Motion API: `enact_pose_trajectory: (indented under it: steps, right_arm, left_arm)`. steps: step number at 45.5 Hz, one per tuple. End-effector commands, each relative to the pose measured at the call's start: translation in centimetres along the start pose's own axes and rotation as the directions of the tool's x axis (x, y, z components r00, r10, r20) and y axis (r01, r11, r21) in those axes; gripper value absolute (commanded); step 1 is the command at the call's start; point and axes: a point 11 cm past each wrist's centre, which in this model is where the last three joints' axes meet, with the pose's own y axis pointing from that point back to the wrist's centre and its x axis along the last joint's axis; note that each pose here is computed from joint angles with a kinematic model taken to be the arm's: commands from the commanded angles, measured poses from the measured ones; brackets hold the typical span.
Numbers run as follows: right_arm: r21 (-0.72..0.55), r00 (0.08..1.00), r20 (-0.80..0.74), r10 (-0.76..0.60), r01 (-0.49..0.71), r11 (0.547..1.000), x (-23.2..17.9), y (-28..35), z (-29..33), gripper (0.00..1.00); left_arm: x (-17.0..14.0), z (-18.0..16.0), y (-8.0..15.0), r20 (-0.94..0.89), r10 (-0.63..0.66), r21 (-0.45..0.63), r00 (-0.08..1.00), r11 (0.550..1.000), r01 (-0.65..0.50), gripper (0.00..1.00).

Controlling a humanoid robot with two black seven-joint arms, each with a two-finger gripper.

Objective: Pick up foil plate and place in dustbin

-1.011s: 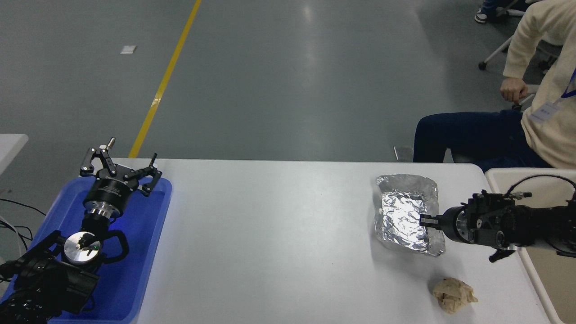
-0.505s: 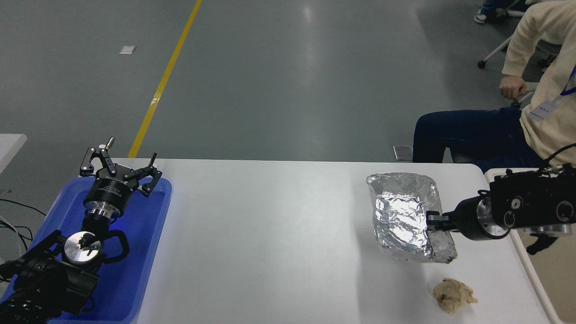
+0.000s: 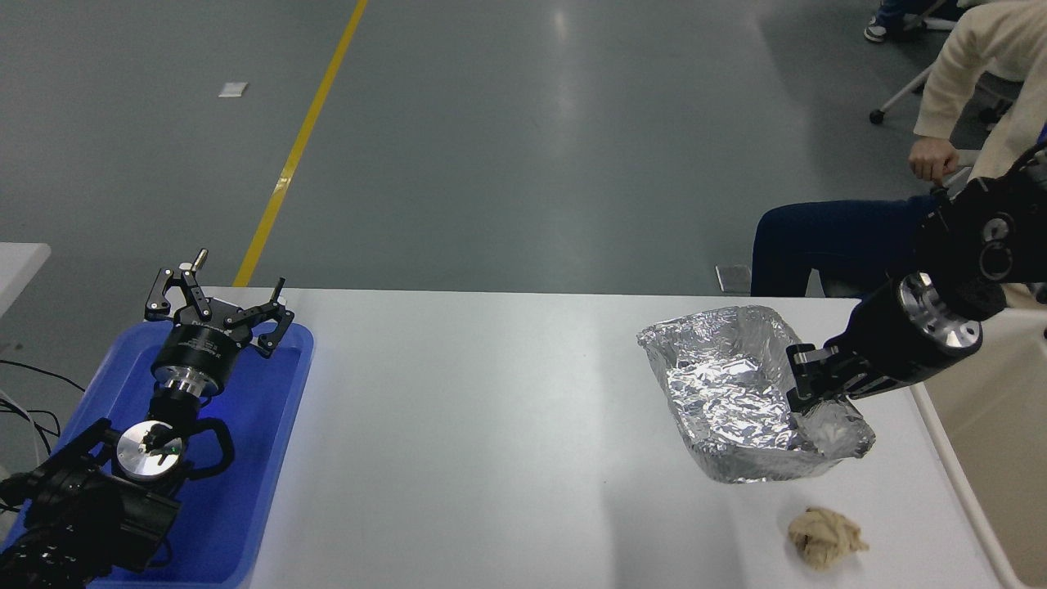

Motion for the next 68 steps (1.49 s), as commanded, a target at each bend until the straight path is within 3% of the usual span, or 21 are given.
enact_pose_trajectory:
  steps: [1, 11, 31, 43, 56, 62, 68]
  right_arm:
    - [-0.026, 0.996, -0.019, 0.089, -0.089, 0.996, 0.9, 6.1, -0.8, 0.00]
    - [-0.022, 0.972, 0.021, 0.233, -0.233, 0.972, 1.4, 11.2, -0.6, 0.00]
    - [-0.064, 0.974, 0.068, 0.217, -0.213, 0.975, 1.0, 10.7, 1.4, 0.00]
    - [-0.153, 0.942, 0.278, 0.190, -0.152, 0.977, -2.3, 9.9, 9.3, 0.00]
    - [-0.245, 0.833, 0.505, 0.226, -0.113, 0.963, -6.7, 7.4, 19.7, 0.00]
    - [-0.332, 0.780, 0.563, 0.273, -0.089, 0.939, -8.7, 5.1, 25.0, 0.00]
    - [-0.464, 0.755, 0.536, 0.376, -0.109, 0.879, -9.8, 3.3, 29.6, 0.00]
  left_arm:
    - [0.0, 0.0, 0.0, 0.000, 0.000, 0.000, 1.000, 1.000, 0.000, 1.00]
    - [0.0, -0.1, 0.0, -0.001, 0.000, 0.002, 1.000, 1.000, 0.000, 1.00]
    - [0.0, 0.0, 0.0, 0.000, 0.000, 0.000, 1.000, 1.000, 0.000, 1.00]
    - [0.0, 0.0, 0.0, 0.000, 0.000, 0.000, 1.000, 1.000, 0.000, 1.00]
    - [0.0, 0.0, 0.0, 0.000, 0.000, 0.000, 1.000, 1.000, 0.000, 1.00]
    - [0.0, 0.0, 0.0, 0.000, 0.000, 0.000, 1.000, 1.000, 0.000, 1.00]
    - [0.0, 0.0, 0.0, -0.001, 0.002, -0.001, 1.000, 1.000, -0.002, 1.00]
